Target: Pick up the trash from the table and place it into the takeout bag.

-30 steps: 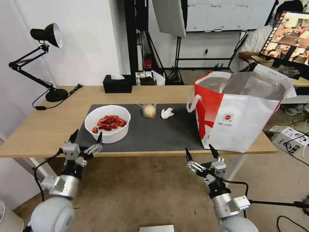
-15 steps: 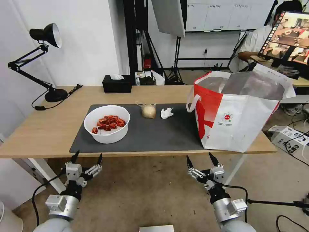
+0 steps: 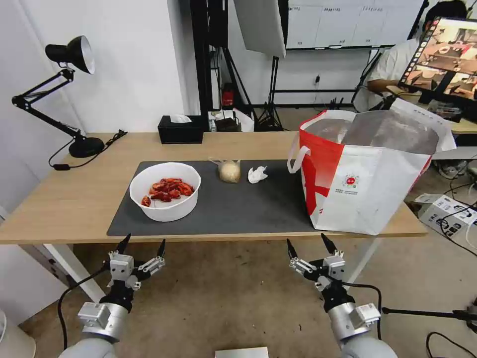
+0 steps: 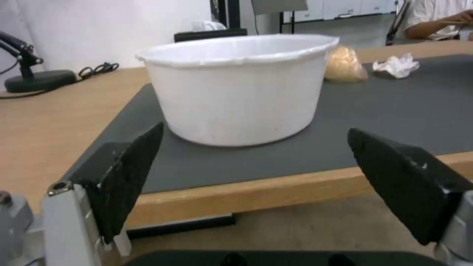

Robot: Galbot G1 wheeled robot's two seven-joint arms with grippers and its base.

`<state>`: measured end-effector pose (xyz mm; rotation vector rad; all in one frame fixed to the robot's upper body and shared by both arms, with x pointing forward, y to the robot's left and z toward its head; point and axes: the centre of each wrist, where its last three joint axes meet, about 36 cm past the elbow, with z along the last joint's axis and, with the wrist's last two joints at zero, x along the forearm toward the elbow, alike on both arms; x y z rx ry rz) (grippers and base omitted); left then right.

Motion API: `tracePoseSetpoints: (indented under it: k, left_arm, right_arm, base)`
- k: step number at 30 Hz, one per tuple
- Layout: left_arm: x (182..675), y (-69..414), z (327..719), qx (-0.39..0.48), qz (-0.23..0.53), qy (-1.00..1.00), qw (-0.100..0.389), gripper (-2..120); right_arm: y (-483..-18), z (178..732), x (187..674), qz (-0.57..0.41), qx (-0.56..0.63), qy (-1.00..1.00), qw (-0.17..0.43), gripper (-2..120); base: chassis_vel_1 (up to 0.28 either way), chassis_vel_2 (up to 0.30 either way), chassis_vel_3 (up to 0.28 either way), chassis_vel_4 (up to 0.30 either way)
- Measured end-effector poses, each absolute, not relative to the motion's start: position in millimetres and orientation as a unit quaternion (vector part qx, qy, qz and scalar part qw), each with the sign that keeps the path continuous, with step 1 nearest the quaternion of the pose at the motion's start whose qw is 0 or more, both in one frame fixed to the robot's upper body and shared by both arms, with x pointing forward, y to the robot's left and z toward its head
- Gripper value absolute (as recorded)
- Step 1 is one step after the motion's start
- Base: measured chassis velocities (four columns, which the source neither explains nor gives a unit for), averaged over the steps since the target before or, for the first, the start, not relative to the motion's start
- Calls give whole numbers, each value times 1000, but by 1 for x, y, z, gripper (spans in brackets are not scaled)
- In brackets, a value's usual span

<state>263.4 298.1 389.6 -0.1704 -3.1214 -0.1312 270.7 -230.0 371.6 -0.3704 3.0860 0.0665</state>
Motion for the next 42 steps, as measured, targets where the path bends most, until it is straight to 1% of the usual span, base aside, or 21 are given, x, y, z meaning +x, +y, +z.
tracePoseSetpoints:
  k: [5,8,9,11,17,20,21,24,25,28,31,32,33,35,42]
  left_arm:
    - [265,297,395,-58,-41,-997,3,100]
    - [265,297,393,-56,-40,-998,3,100]
    - [265,297,393,-56,-40,-998,3,100]
    - [266,296,393,-57,-38,-998,3,100]
    - [270,299,390,-54,-37,-998,7,100]
    - [273,299,389,-52,-33,-998,10,100]
    - [273,299,389,-52,-33,-998,10,100]
    - [275,300,389,-52,-34,-998,11,100]
    - [275,300,389,-52,-34,-998,11,100]
    - [275,300,388,-55,-37,-998,12,100]
    - [275,300,388,-55,-38,-998,12,100]
    - [274,301,388,-56,-39,-998,14,100]
    - [274,301,388,-56,-39,-998,14,100]
    - [275,301,387,-56,-40,-997,15,100]
    - [278,297,385,-59,-36,-998,15,100]
  right_arm:
    - [-226,393,291,19,-151,988,29,100]
    - [-223,413,316,20,-180,982,53,100]
    - [-223,413,316,20,-180,982,53,100]
    - [-222,425,330,23,-204,977,58,100]
    - [-219,429,358,8,-240,969,56,100]
    - [-206,431,386,-3,-256,965,53,100]
    - [-206,431,386,-3,-256,965,53,100]
    - [-181,434,407,-20,-228,973,31,100]
    - [-181,434,407,-20,-228,973,31,100]
    - [-161,439,419,-28,-183,983,-1,100]
    - [-155,441,423,-30,-168,985,-11,100]
    - [-144,443,430,-36,-138,989,-32,100]
    - [-144,443,430,-36,-138,989,-32,100]
    - [-131,445,438,-34,-100,993,-59,100]
    - [-119,451,461,-13,-69,993,-95,100]
  base:
    - [0,0,0,0]
    - [0,0,0,0]
    - [0,0,0,0]
    - [0,0,0,0]
    - [0,0,0,0]
    - [0,0,0,0]
    - [0,0,0,0]
    - [0,0,0,0]
    - [0,0,0,0]
    - [0,0,0,0]
    - [0,0,0,0]
    - [0,0,0,0]
    - [0,0,0,0]
    - [0,0,0,0]
    - [0,0,0,0]
